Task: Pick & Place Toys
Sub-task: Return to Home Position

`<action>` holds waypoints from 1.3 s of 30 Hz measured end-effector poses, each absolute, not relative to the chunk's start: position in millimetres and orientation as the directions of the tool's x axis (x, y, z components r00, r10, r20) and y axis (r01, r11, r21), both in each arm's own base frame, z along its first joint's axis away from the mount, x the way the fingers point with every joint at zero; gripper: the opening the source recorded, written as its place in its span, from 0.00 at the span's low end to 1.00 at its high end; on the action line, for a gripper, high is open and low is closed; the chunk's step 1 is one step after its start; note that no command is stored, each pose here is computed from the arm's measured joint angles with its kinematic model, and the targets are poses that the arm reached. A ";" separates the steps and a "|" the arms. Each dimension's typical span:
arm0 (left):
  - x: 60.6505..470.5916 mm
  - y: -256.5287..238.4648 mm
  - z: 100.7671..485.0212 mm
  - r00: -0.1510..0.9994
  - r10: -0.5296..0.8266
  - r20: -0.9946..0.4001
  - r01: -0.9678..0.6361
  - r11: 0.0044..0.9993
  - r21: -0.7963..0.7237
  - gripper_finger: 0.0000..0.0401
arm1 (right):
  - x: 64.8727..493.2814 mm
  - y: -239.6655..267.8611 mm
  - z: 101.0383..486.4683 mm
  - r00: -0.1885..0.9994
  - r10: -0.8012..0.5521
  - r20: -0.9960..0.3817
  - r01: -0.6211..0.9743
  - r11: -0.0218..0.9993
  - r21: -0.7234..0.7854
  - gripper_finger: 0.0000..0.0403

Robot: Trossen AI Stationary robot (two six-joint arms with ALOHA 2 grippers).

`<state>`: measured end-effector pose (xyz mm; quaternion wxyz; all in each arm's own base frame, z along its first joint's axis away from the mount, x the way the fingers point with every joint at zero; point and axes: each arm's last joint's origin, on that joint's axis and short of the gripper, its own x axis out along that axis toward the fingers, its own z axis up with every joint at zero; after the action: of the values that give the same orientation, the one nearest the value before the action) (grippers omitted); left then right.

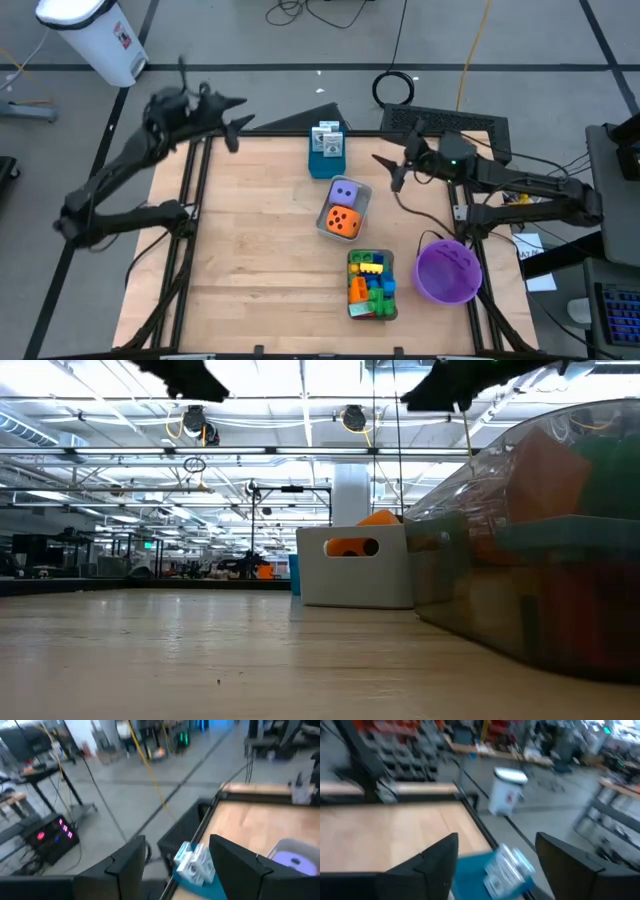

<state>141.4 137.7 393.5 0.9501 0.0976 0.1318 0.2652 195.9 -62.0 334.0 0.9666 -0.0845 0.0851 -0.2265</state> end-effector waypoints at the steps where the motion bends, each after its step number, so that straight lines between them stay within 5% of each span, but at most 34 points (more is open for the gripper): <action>1: 136.6 132.4 384.1 0.836 0.525 -0.161 -0.481 0.841 0.246 0.57 | 193.8 -60.8 335.4 0.895 -0.435 -0.098 0.412 0.891 -0.189 0.61; 8: 115.0 104.2 321.3 0.908 0.411 0.080 -0.418 0.894 0.161 0.57 | 173.8 -54.6 317.3 0.907 -0.422 0.009 0.418 0.897 -0.145 0.47; 21: 102.0 90.5 220.9 0.903 0.330 0.277 -0.351 0.936 0.030 0.57 | 131.6 -42.6 259.5 0.901 -0.423 0.092 0.430 0.900 -0.075 0.27; 39: 81.3 99.7 201.9 0.887 0.375 0.270 -0.383 0.923 -0.027 0.57 | 89.3 -32.6 208.1 0.862 -0.490 0.128 0.494 0.869 -0.001 0.07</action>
<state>81.3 99.7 201.9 0.9712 0.0137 -0.1361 0.1952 89.3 -32.6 208.1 0.9649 -0.0168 -0.0617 -0.2549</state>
